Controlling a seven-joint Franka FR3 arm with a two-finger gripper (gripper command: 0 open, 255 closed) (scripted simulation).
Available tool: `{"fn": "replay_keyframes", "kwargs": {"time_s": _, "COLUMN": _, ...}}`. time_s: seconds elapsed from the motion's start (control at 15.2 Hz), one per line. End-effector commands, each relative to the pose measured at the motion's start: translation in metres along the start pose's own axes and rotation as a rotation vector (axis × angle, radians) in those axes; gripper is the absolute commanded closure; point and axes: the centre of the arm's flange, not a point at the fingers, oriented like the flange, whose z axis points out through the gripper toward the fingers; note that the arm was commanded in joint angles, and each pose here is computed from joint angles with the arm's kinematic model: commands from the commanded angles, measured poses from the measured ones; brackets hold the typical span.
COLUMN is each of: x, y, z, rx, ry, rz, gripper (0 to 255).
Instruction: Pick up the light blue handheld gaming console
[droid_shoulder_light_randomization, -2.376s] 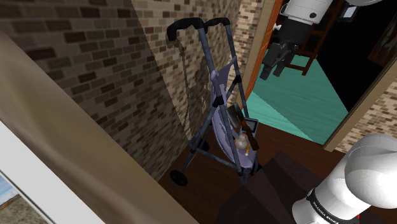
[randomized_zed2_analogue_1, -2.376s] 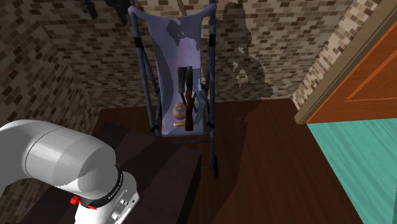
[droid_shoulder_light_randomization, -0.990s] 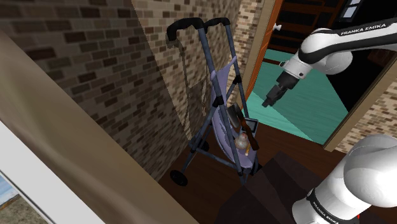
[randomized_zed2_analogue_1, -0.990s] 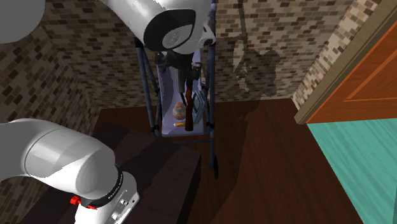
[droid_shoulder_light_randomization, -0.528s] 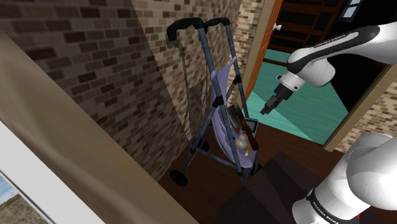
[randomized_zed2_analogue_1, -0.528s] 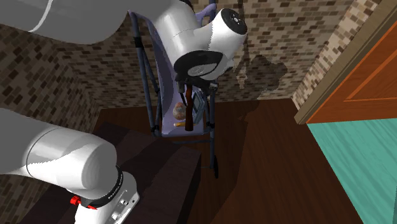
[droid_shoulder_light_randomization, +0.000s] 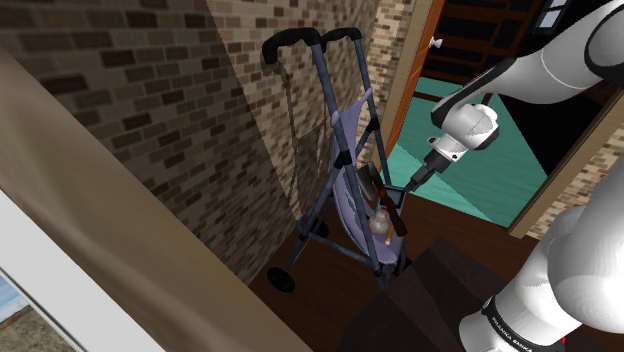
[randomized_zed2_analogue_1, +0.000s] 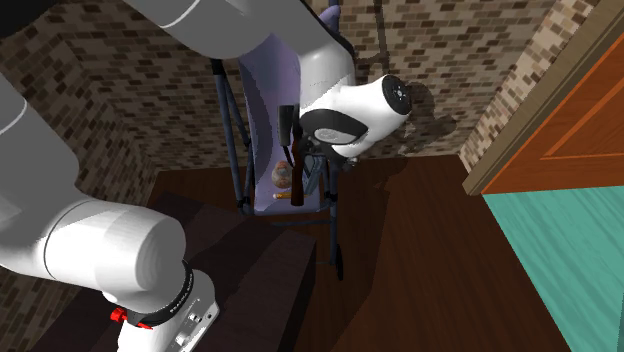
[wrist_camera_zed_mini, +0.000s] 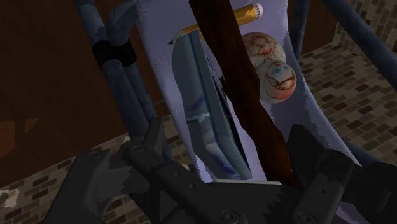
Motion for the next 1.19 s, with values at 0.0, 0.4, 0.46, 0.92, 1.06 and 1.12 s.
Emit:
{"fn": "replay_keyframes", "kwargs": {"time_s": 0.0, "x": -0.002, "y": 0.005, "z": 0.01, "rx": 0.001, "ry": 0.002, "rz": -0.001, "gripper": 0}}
{"fn": "replay_keyframes", "kwargs": {"time_s": 0.4, "x": -0.007, "y": 0.013, "z": 0.026, "rx": 0.001, "ry": 0.002, "rz": -0.001, "gripper": 255}}
{"fn": "replay_keyframes", "kwargs": {"time_s": 0.46, "x": -0.007, "y": 0.013, "z": 0.026, "rx": 0.001, "ry": 0.002, "rz": -0.001, "gripper": 255}}
{"fn": "replay_keyframes", "kwargs": {"time_s": 0.92, "x": -0.007, "y": 0.013, "z": 0.026, "rx": 0.001, "ry": 0.002, "rz": -0.001, "gripper": 255}}
{"fn": "replay_keyframes", "kwargs": {"time_s": 1.06, "x": -0.005, "y": 0.011, "z": 0.022, "rx": 0.001, "ry": 0.002, "rz": -0.001, "gripper": 255}}
{"fn": "replay_keyframes", "kwargs": {"time_s": 1.12, "x": -0.004, "y": 0.009, "z": 0.017, "rx": 0.001, "ry": 0.002, "rz": -0.001, "gripper": 255}}
